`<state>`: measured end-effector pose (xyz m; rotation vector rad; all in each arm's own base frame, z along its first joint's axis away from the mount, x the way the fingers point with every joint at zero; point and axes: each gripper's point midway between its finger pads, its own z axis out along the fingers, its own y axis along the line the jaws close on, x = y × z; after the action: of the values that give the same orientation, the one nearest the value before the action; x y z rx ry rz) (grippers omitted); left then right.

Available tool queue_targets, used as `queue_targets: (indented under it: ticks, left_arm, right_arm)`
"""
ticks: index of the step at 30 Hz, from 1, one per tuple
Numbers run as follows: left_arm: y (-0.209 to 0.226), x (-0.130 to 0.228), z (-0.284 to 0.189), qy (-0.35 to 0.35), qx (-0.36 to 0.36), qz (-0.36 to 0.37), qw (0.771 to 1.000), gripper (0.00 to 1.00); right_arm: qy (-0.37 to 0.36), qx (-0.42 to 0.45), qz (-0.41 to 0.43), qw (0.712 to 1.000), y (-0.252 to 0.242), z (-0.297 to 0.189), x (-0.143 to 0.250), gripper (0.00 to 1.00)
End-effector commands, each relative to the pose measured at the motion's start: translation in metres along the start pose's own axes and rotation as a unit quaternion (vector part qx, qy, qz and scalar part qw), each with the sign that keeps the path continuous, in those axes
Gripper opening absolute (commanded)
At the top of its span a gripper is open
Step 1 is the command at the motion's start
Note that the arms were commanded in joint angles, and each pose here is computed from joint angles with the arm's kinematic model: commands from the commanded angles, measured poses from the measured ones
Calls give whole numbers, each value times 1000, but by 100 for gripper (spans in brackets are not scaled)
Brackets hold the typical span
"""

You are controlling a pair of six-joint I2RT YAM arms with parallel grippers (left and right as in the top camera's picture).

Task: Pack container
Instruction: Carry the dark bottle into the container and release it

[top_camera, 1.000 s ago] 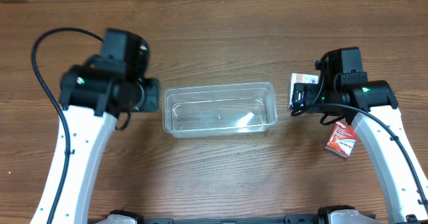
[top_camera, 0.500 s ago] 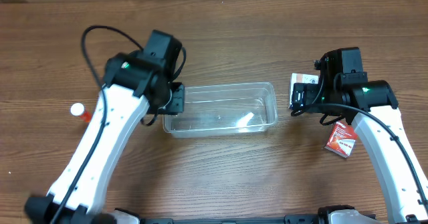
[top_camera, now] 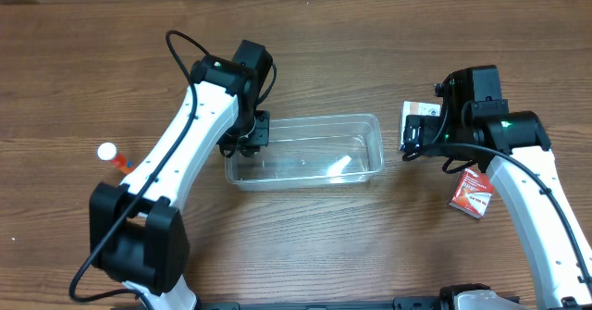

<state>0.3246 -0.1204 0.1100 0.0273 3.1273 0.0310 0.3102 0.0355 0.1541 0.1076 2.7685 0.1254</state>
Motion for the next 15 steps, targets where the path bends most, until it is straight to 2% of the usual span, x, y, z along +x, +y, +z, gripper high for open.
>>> queue_targets:
  ticks: [1, 10, 12, 13, 15]
  left_arm:
    - [3, -5, 14, 11, -10, -13, 1000, 7]
    - [5, -6, 20, 17, -20, -12, 1000, 13]
    - [5, -6, 20, 17, -20, -12, 1000, 23]
    - [5, -6, 20, 18, -20, -12, 1000, 33]
    - [5, -6, 20, 18, -20, -12, 1000, 42]
  right_arm:
    - [-29, -5, -1, 1000, 2, -15, -12, 100]
    - [-29, -5, -1, 1000, 2, -15, -12, 100]
    - [-29, -5, -1, 1000, 2, -15, -12, 100]
    - [-29, -5, -1, 1000, 2, -15, -12, 100]
    - [-29, -5, -1, 1000, 2, -15, -12, 100]
